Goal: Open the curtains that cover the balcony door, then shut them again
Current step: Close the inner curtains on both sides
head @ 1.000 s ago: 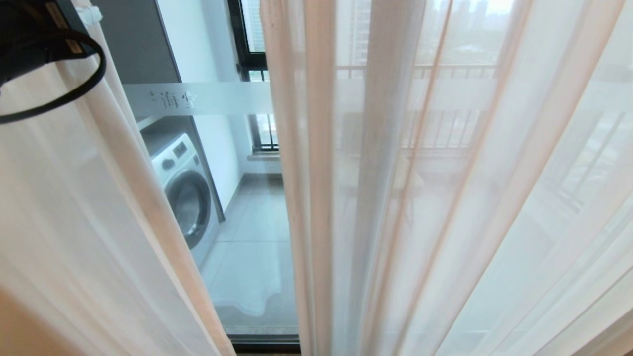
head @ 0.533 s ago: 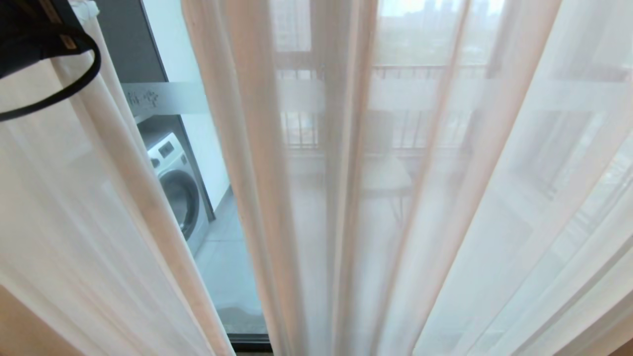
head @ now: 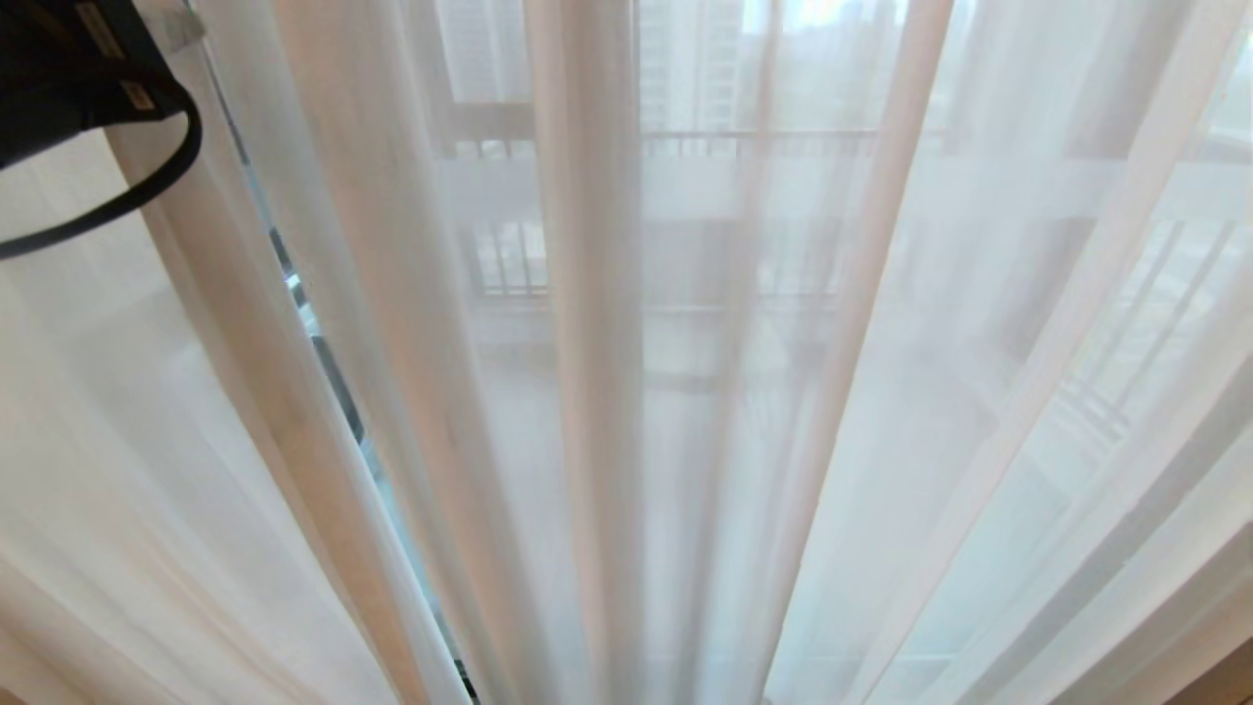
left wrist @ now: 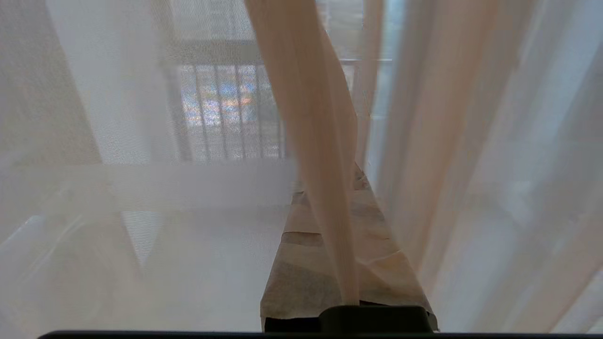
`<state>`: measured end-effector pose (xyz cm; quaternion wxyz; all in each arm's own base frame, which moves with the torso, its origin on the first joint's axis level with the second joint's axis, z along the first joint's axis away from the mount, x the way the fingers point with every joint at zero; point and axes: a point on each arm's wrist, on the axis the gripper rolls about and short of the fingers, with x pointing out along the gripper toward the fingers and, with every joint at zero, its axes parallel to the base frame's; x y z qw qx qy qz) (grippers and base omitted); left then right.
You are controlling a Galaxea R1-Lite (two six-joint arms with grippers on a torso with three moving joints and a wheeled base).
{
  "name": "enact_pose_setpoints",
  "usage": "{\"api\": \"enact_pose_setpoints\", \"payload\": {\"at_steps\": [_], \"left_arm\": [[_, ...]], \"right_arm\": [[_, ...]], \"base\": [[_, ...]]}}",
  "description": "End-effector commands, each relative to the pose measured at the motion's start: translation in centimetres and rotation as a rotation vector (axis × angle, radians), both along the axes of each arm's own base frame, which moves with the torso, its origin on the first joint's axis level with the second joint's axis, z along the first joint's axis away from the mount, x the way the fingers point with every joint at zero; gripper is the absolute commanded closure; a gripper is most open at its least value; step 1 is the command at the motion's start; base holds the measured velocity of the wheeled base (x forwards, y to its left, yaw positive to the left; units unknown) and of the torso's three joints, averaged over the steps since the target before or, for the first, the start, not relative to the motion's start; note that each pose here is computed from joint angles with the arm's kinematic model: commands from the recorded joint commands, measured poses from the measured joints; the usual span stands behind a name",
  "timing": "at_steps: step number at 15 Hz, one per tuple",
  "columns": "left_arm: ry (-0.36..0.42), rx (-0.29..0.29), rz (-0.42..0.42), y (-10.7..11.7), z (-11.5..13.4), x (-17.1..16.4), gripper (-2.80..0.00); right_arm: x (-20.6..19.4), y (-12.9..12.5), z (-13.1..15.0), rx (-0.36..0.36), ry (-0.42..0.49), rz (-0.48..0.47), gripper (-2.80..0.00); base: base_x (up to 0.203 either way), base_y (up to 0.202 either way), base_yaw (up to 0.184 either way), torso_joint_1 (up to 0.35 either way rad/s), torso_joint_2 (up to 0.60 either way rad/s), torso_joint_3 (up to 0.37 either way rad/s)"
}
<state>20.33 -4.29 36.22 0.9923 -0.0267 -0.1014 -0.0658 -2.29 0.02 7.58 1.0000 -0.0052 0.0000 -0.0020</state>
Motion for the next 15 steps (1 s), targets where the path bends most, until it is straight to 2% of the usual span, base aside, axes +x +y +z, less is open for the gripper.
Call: {"api": "enact_pose_setpoints", "payload": {"at_steps": [1,15], "left_arm": [[0.002,0.000,0.000,0.0,-0.1,0.0,0.00],[0.033,0.007,0.001,-0.3,-0.7,2.0,0.00]], "right_arm": [[0.0,0.0,0.0,0.000,0.002,0.000,0.00],[0.0,0.0,0.0,0.000,0.002,-0.001,0.00]], "base": [[0.000,-0.190,0.005,0.002,0.00,0.005],[0.000,-0.189,0.001,0.002,0.00,0.003]]}}
